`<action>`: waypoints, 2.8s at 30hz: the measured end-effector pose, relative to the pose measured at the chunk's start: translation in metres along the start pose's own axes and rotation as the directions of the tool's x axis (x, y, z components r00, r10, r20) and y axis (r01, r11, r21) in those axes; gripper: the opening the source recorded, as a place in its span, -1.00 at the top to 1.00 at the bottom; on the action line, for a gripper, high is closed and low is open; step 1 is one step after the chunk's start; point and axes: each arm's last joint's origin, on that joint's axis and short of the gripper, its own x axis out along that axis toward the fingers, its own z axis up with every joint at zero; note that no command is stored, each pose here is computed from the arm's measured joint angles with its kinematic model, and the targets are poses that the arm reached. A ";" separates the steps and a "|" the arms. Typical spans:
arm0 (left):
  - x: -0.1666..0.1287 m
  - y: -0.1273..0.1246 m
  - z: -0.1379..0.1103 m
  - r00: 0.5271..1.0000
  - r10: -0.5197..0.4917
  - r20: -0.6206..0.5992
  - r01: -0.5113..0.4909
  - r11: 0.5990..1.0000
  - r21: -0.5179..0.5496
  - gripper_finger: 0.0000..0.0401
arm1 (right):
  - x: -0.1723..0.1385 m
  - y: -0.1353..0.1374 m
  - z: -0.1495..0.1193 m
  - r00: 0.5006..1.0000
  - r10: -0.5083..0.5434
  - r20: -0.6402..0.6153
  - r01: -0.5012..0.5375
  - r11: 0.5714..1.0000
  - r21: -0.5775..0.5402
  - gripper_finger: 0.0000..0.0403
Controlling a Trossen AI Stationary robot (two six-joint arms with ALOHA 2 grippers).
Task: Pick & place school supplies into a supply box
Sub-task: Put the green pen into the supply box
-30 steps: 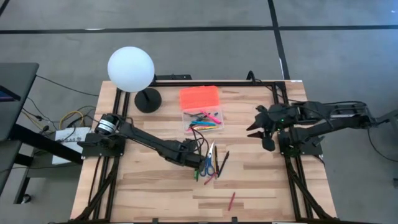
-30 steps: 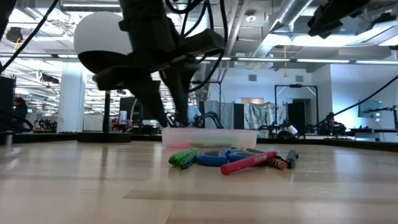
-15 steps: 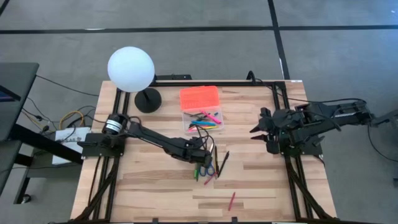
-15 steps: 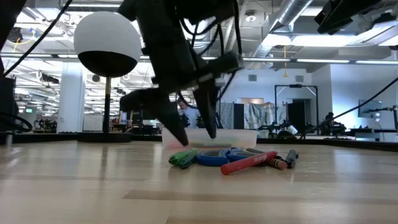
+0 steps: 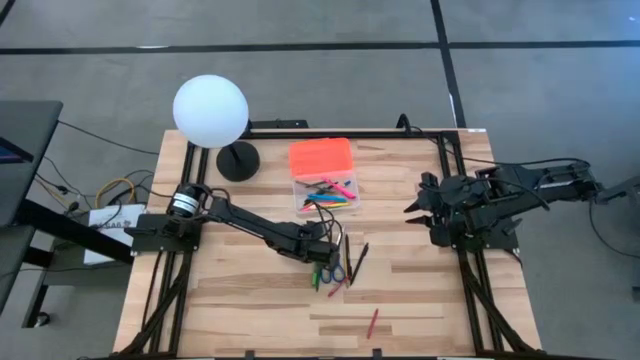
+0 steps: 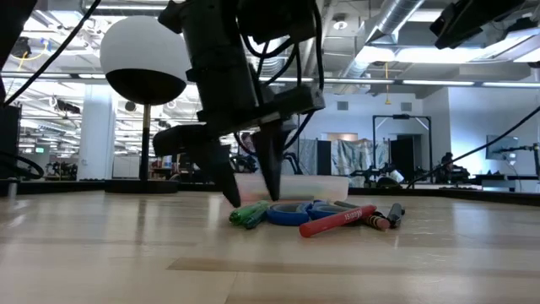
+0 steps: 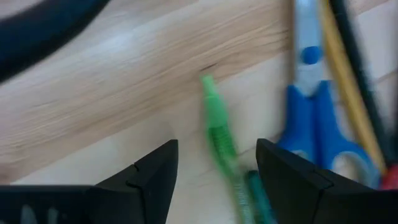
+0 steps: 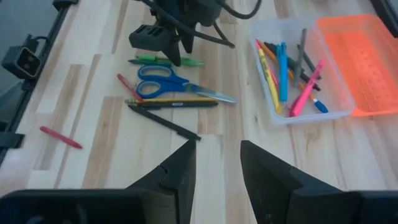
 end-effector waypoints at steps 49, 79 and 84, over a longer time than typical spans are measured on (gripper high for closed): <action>-0.010 0.024 -0.029 0.943 0.257 -0.213 -0.204 0.949 0.240 0.78 | 0.018 -0.001 -0.017 0.996 -0.048 -0.071 0.047 0.999 -0.016 0.41; 0.004 0.023 -0.019 0.956 0.243 -0.162 0.031 0.470 0.882 0.70 | 0.019 -0.001 -0.017 0.996 -0.048 -0.070 0.051 0.998 0.038 0.41; 0.004 0.024 -0.018 0.954 0.248 -0.166 0.029 0.476 0.879 0.83 | 0.019 -0.001 -0.017 0.996 -0.049 -0.071 0.052 0.998 0.038 0.41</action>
